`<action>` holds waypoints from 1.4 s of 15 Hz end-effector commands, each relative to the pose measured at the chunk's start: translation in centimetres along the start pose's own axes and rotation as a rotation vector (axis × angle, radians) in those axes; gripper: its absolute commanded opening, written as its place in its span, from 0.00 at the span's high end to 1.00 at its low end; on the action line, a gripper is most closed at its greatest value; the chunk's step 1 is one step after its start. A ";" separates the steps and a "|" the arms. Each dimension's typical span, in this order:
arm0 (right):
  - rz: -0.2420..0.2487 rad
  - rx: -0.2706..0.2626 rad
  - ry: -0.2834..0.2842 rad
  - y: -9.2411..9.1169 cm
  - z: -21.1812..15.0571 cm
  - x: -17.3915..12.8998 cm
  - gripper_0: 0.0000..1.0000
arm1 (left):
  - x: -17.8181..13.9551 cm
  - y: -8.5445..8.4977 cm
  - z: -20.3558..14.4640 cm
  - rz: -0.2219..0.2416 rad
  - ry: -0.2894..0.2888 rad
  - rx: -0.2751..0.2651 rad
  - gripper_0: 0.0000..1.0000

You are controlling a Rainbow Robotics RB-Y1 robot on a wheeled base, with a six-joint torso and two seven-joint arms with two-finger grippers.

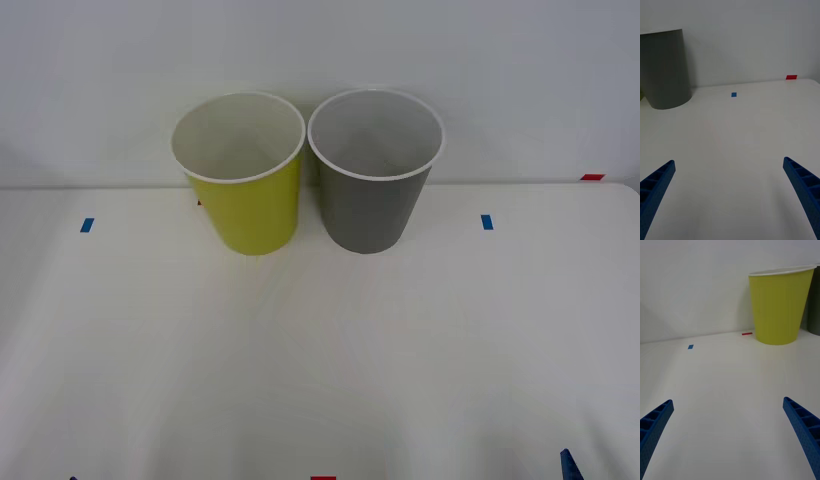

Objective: Put cans in the gray bin and PET bottles in the light green bin.

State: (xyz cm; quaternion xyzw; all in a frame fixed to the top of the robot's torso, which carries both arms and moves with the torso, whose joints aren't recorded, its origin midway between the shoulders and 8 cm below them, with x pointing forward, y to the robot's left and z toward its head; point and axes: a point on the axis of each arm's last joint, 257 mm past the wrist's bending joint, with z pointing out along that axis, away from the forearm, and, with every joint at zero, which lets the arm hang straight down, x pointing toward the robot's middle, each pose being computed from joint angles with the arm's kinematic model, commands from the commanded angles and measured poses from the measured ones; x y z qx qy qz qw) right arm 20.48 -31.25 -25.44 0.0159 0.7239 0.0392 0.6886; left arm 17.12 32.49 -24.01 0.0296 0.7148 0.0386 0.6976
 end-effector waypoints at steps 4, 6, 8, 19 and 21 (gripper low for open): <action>0.000 0.000 0.000 0.0 0.0 0.0 0.00 | 0.0 0.0 0.0 0.001 -0.001 0.000 0.00; 0.000 0.000 0.000 0.0 0.0 0.0 0.00 | 0.0 0.0 0.0 0.001 -0.001 0.000 0.00; 0.000 0.000 0.000 0.0 0.0 0.0 0.00 | 0.0 0.0 0.0 0.001 -0.001 0.000 0.00; 0.000 0.000 0.000 0.0 0.0 0.0 0.00 | 0.0 0.0 0.0 0.001 -0.001 0.000 0.00; 0.000 0.000 0.000 0.0 0.0 0.0 0.00 | 0.0 0.0 0.0 0.001 -0.001 0.000 0.00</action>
